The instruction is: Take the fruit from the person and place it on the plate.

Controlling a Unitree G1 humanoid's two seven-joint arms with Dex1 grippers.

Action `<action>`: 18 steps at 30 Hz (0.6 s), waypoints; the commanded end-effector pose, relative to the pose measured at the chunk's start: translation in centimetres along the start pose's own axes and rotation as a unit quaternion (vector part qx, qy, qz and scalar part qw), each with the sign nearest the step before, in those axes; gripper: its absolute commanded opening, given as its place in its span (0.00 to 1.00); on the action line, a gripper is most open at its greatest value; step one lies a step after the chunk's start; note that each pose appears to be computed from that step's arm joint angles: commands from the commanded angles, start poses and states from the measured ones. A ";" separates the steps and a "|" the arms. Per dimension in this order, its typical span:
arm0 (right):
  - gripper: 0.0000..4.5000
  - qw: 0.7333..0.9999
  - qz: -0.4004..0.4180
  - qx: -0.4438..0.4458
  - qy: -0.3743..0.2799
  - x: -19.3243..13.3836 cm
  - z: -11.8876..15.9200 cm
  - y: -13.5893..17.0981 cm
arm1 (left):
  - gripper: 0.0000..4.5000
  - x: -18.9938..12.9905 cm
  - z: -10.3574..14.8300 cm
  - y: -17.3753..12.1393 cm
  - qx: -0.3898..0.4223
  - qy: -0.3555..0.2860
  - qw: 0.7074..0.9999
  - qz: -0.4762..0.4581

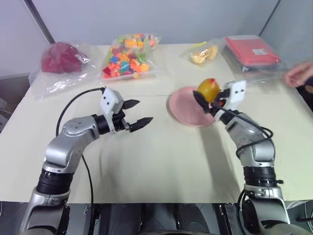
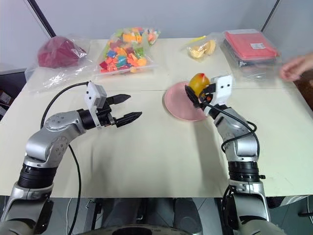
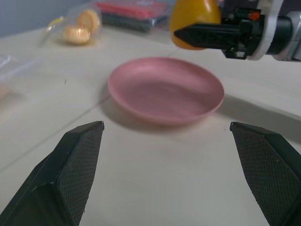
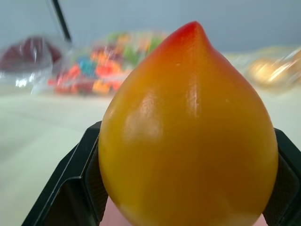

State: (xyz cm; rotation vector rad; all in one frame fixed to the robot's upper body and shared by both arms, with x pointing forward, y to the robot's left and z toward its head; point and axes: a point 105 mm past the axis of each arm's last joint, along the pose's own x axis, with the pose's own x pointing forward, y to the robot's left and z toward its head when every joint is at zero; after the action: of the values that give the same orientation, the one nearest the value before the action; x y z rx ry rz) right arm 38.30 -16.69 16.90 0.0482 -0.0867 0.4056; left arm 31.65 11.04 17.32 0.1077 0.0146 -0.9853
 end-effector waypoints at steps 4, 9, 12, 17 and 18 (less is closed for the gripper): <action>0.72 0.999 0.037 0.001 0.003 1.1 0.0 1.3 | 1.00 -0.3 1.1 -0.5 0.024 -0.015 1.000 0.003; 0.99 0.999 0.036 0.012 -0.008 1.5 0.0 1.2 | 1.00 -0.3 1.1 -0.6 0.023 -0.017 1.000 0.010; 0.99 0.999 0.038 0.013 -0.010 1.5 0.0 1.2 | 1.00 -0.4 1.0 -0.7 0.023 -0.017 1.000 0.012; 0.99 0.999 0.033 -0.003 -0.020 1.6 0.6 1.0 | 1.00 -0.4 1.0 -0.6 0.023 -0.019 0.999 0.016; 0.99 0.999 0.028 -0.010 -0.024 1.6 0.9 0.8 | 1.00 -0.4 1.0 -0.6 0.023 -0.019 0.999 0.016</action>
State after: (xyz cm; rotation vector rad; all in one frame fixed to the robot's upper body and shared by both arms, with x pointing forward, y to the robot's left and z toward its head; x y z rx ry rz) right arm 39.21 -15.01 15.74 0.0631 -0.0593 0.4761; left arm 31.22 11.01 17.06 0.1120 0.0122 -0.9553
